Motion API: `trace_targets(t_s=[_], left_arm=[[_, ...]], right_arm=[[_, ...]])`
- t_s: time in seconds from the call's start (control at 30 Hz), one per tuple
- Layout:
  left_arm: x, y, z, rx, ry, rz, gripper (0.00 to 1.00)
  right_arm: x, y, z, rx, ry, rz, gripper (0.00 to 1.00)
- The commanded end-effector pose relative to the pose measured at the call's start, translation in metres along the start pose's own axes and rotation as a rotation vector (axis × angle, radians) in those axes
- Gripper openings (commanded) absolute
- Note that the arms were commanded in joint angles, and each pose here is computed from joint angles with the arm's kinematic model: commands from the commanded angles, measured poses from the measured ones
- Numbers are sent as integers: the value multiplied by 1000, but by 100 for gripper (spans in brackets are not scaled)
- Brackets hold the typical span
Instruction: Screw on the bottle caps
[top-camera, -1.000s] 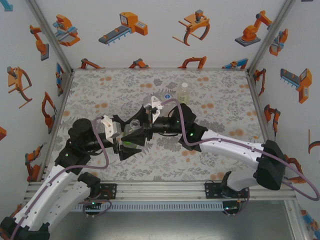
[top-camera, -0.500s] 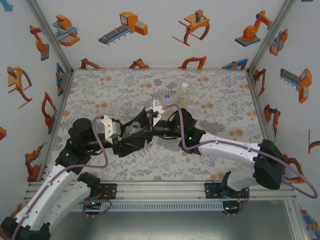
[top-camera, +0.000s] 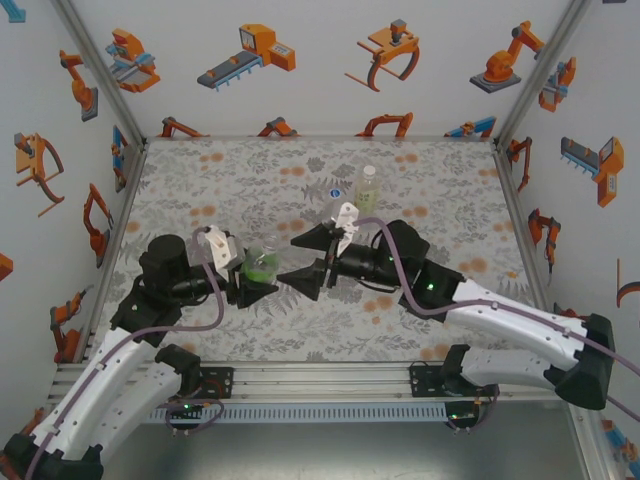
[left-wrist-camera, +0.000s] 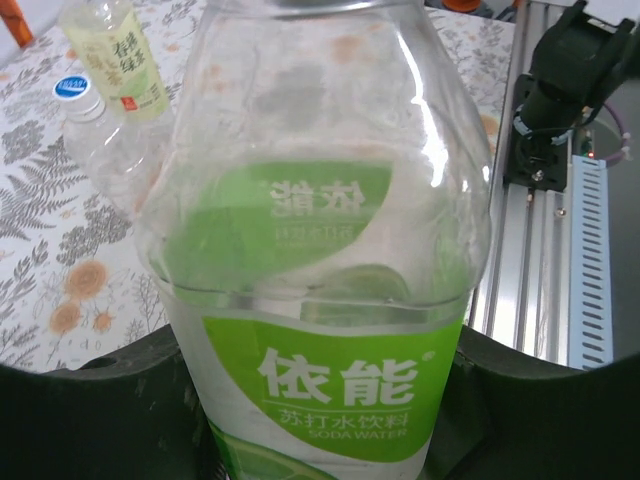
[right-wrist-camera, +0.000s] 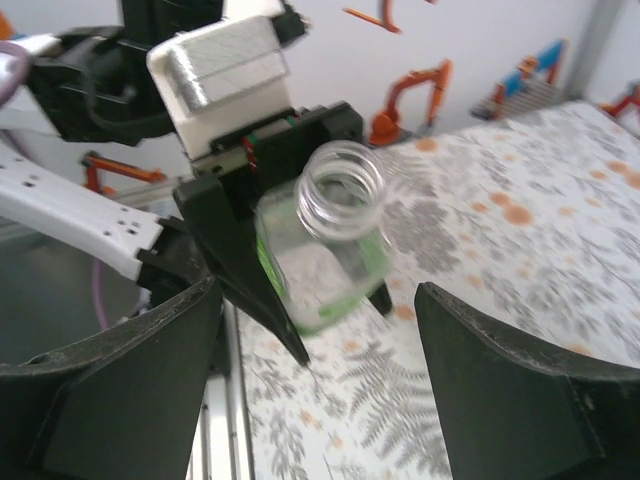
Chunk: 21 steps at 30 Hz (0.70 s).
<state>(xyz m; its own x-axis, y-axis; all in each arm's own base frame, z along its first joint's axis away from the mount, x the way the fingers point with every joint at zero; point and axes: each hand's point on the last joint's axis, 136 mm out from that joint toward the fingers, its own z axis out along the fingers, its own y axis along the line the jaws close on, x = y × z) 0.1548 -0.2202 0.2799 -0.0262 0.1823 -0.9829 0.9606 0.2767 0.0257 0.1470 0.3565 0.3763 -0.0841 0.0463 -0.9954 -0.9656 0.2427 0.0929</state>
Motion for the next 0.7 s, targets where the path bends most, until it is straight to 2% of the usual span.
trace_targets(t_s=[0.0, 0.1, 0.4, 0.57, 0.67], left_arm=[[-13, 8, -4, -50, 3, 4, 9], [-10, 17, -4, -92, 43, -31, 0], [-6, 25, -5, -142, 61, -35, 0], [-6, 28, -6, -160, 57, -30, 1], [-5, 27, -6, -152, 58, -29, 2]], right_arm=[[28, -45, -22, 245, 158, -4, 71], [52, -78, -44, 415, 249, 65, 71], [143, -165, -116, 838, 361, 479, 55], [179, -191, -131, 955, 465, 459, 53], [194, -202, -125, 947, 529, 373, 53]])
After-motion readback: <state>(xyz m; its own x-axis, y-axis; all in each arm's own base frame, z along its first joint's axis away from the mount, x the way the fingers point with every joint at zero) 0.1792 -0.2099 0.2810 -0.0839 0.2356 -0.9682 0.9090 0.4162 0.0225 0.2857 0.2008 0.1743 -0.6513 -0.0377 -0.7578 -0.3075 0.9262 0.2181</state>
